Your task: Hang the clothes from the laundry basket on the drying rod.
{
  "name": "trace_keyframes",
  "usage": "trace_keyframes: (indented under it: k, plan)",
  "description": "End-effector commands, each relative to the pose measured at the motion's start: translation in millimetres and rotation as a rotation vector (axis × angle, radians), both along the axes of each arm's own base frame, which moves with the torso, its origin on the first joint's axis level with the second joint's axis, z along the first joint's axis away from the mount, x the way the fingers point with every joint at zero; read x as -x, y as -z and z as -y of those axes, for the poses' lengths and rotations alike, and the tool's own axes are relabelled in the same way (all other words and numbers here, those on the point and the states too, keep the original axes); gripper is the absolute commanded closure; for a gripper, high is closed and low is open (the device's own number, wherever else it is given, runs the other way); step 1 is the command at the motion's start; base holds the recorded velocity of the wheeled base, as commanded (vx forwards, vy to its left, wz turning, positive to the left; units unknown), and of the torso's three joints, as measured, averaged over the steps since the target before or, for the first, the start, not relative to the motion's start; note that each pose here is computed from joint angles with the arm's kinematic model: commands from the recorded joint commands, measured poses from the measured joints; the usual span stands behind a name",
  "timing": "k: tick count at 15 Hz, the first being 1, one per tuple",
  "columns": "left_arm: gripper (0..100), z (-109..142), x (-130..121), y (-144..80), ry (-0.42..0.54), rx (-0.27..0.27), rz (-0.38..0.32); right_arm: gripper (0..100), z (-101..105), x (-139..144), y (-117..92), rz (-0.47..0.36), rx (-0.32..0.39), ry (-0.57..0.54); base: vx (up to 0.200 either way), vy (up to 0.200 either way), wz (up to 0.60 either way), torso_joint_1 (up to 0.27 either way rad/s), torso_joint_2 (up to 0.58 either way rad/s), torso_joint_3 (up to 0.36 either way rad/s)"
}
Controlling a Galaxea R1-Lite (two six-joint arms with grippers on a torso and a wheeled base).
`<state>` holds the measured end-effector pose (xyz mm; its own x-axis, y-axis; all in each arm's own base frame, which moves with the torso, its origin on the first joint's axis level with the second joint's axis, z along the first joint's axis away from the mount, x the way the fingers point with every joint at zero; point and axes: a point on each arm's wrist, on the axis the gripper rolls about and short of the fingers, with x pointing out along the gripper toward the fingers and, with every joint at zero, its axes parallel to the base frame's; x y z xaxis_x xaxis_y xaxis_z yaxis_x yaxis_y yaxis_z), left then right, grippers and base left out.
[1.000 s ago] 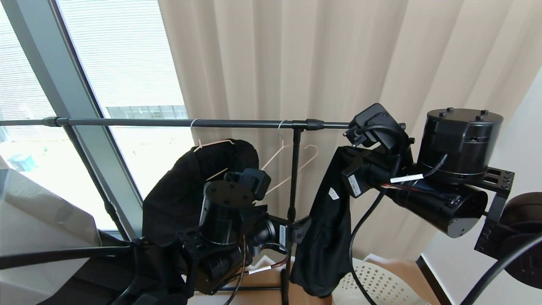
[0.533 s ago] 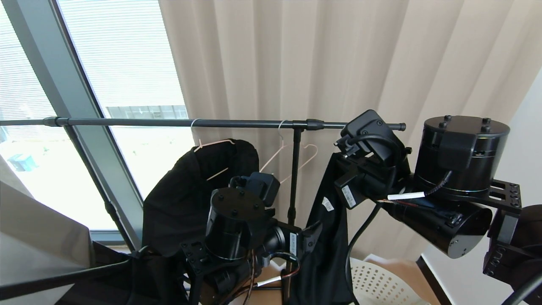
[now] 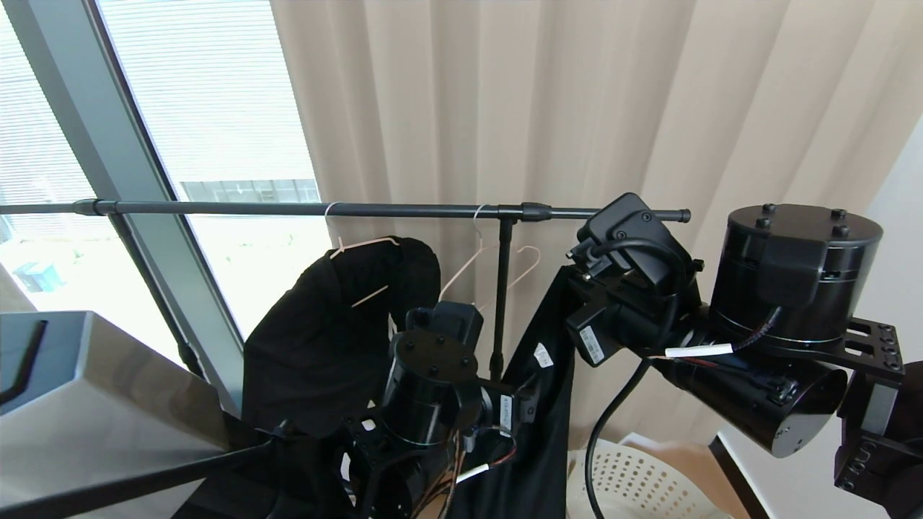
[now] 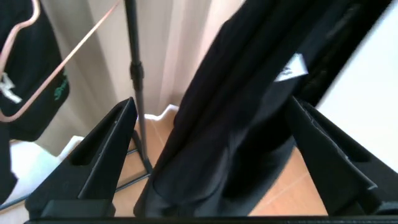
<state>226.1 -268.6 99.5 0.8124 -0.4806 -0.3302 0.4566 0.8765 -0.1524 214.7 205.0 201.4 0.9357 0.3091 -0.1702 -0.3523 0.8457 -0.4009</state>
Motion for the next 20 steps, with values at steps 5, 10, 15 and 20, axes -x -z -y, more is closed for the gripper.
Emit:
trace_keyframes:
  k: [5, 10, 15, 20]
  plan:
    - [0, -2, -24, 25, -0.12, -0.068, -0.01, 100, 5, 6, -4, 0.01, -0.01, -0.003, 0.0, 0.0, 0.0, 0.0, 0.0, 0.0]
    - [0, -4, -26, 25, -0.127, -0.078, -0.005, 100, 7, 8, -5, 0.012, -0.011, -0.005, 0.0, 0.0, 0.0, 0.0, 0.0, 0.0]
    - [0, -4, -27, 28, -0.128, -0.083, -0.008, 100, 11, 11, -12, 0.028, -0.025, -0.004, 0.0, 0.0, 0.0, 0.0, 0.0, 0.0]
    - [100, -3, -26, 32, -0.123, -0.093, -0.016, 100, 17, 3, -11, 0.028, -0.02, 0.031, 0.0, 0.0, 0.0, 0.0, 0.0, 0.0]
